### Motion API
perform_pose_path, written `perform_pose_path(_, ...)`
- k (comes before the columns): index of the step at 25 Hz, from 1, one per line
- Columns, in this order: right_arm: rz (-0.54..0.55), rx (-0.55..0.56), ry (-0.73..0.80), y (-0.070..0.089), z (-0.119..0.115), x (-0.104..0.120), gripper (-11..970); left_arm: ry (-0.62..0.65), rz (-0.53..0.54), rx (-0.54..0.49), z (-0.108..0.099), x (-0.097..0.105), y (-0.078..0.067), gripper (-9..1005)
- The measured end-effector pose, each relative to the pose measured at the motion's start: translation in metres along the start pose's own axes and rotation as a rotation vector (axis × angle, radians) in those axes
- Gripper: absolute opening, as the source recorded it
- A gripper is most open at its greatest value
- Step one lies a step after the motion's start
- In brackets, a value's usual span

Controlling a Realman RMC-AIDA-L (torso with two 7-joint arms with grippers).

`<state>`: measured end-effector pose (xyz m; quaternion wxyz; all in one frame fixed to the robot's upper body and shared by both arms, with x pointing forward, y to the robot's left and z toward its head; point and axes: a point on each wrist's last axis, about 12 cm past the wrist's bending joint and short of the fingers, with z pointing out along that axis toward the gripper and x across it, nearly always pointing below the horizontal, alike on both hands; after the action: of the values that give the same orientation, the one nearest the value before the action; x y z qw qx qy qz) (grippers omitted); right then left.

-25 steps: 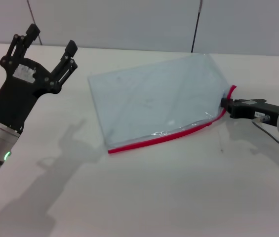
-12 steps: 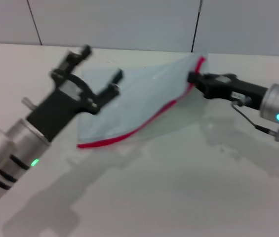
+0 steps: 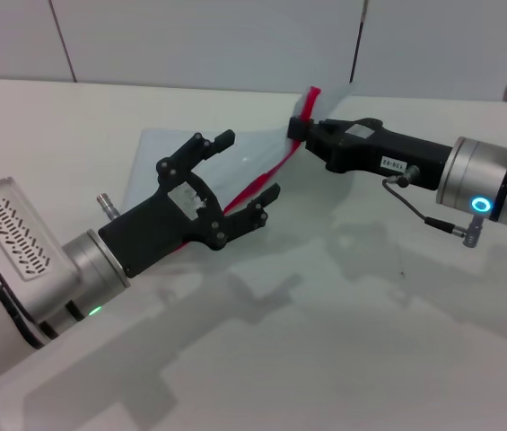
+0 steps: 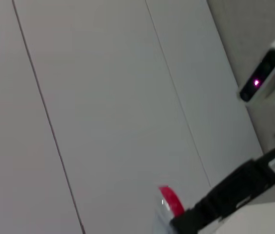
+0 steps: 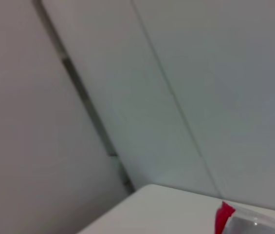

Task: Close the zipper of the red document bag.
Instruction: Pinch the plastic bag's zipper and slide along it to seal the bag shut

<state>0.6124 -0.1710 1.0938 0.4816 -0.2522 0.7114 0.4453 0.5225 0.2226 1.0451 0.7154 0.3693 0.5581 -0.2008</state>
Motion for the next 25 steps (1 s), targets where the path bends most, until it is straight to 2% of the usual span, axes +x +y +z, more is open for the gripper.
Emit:
perform_pose_path(7,-0.004,-0.063,0.0,0.007,0.0,0.0,9,0.018,0.05,-0.013,-0.001,0.002,0.001,842)
perform_pose_path(14,-0.015,-0.089,0.019,0.011,0.002,0.0,10,0.035,0.056,-0.008,-0.001,0.004,0.001,842)
perform_pose_path(20,-0.014,-0.108,0.02,0.014,0.005,0.0,10,0.046,0.057,-0.01,-0.001,0.005,0.001,702)
perform_pose_path(25,-0.015,-0.112,0.022,0.014,0.005,0.0,11,0.056,0.055,-0.014,-0.002,0.007,0.001,483)
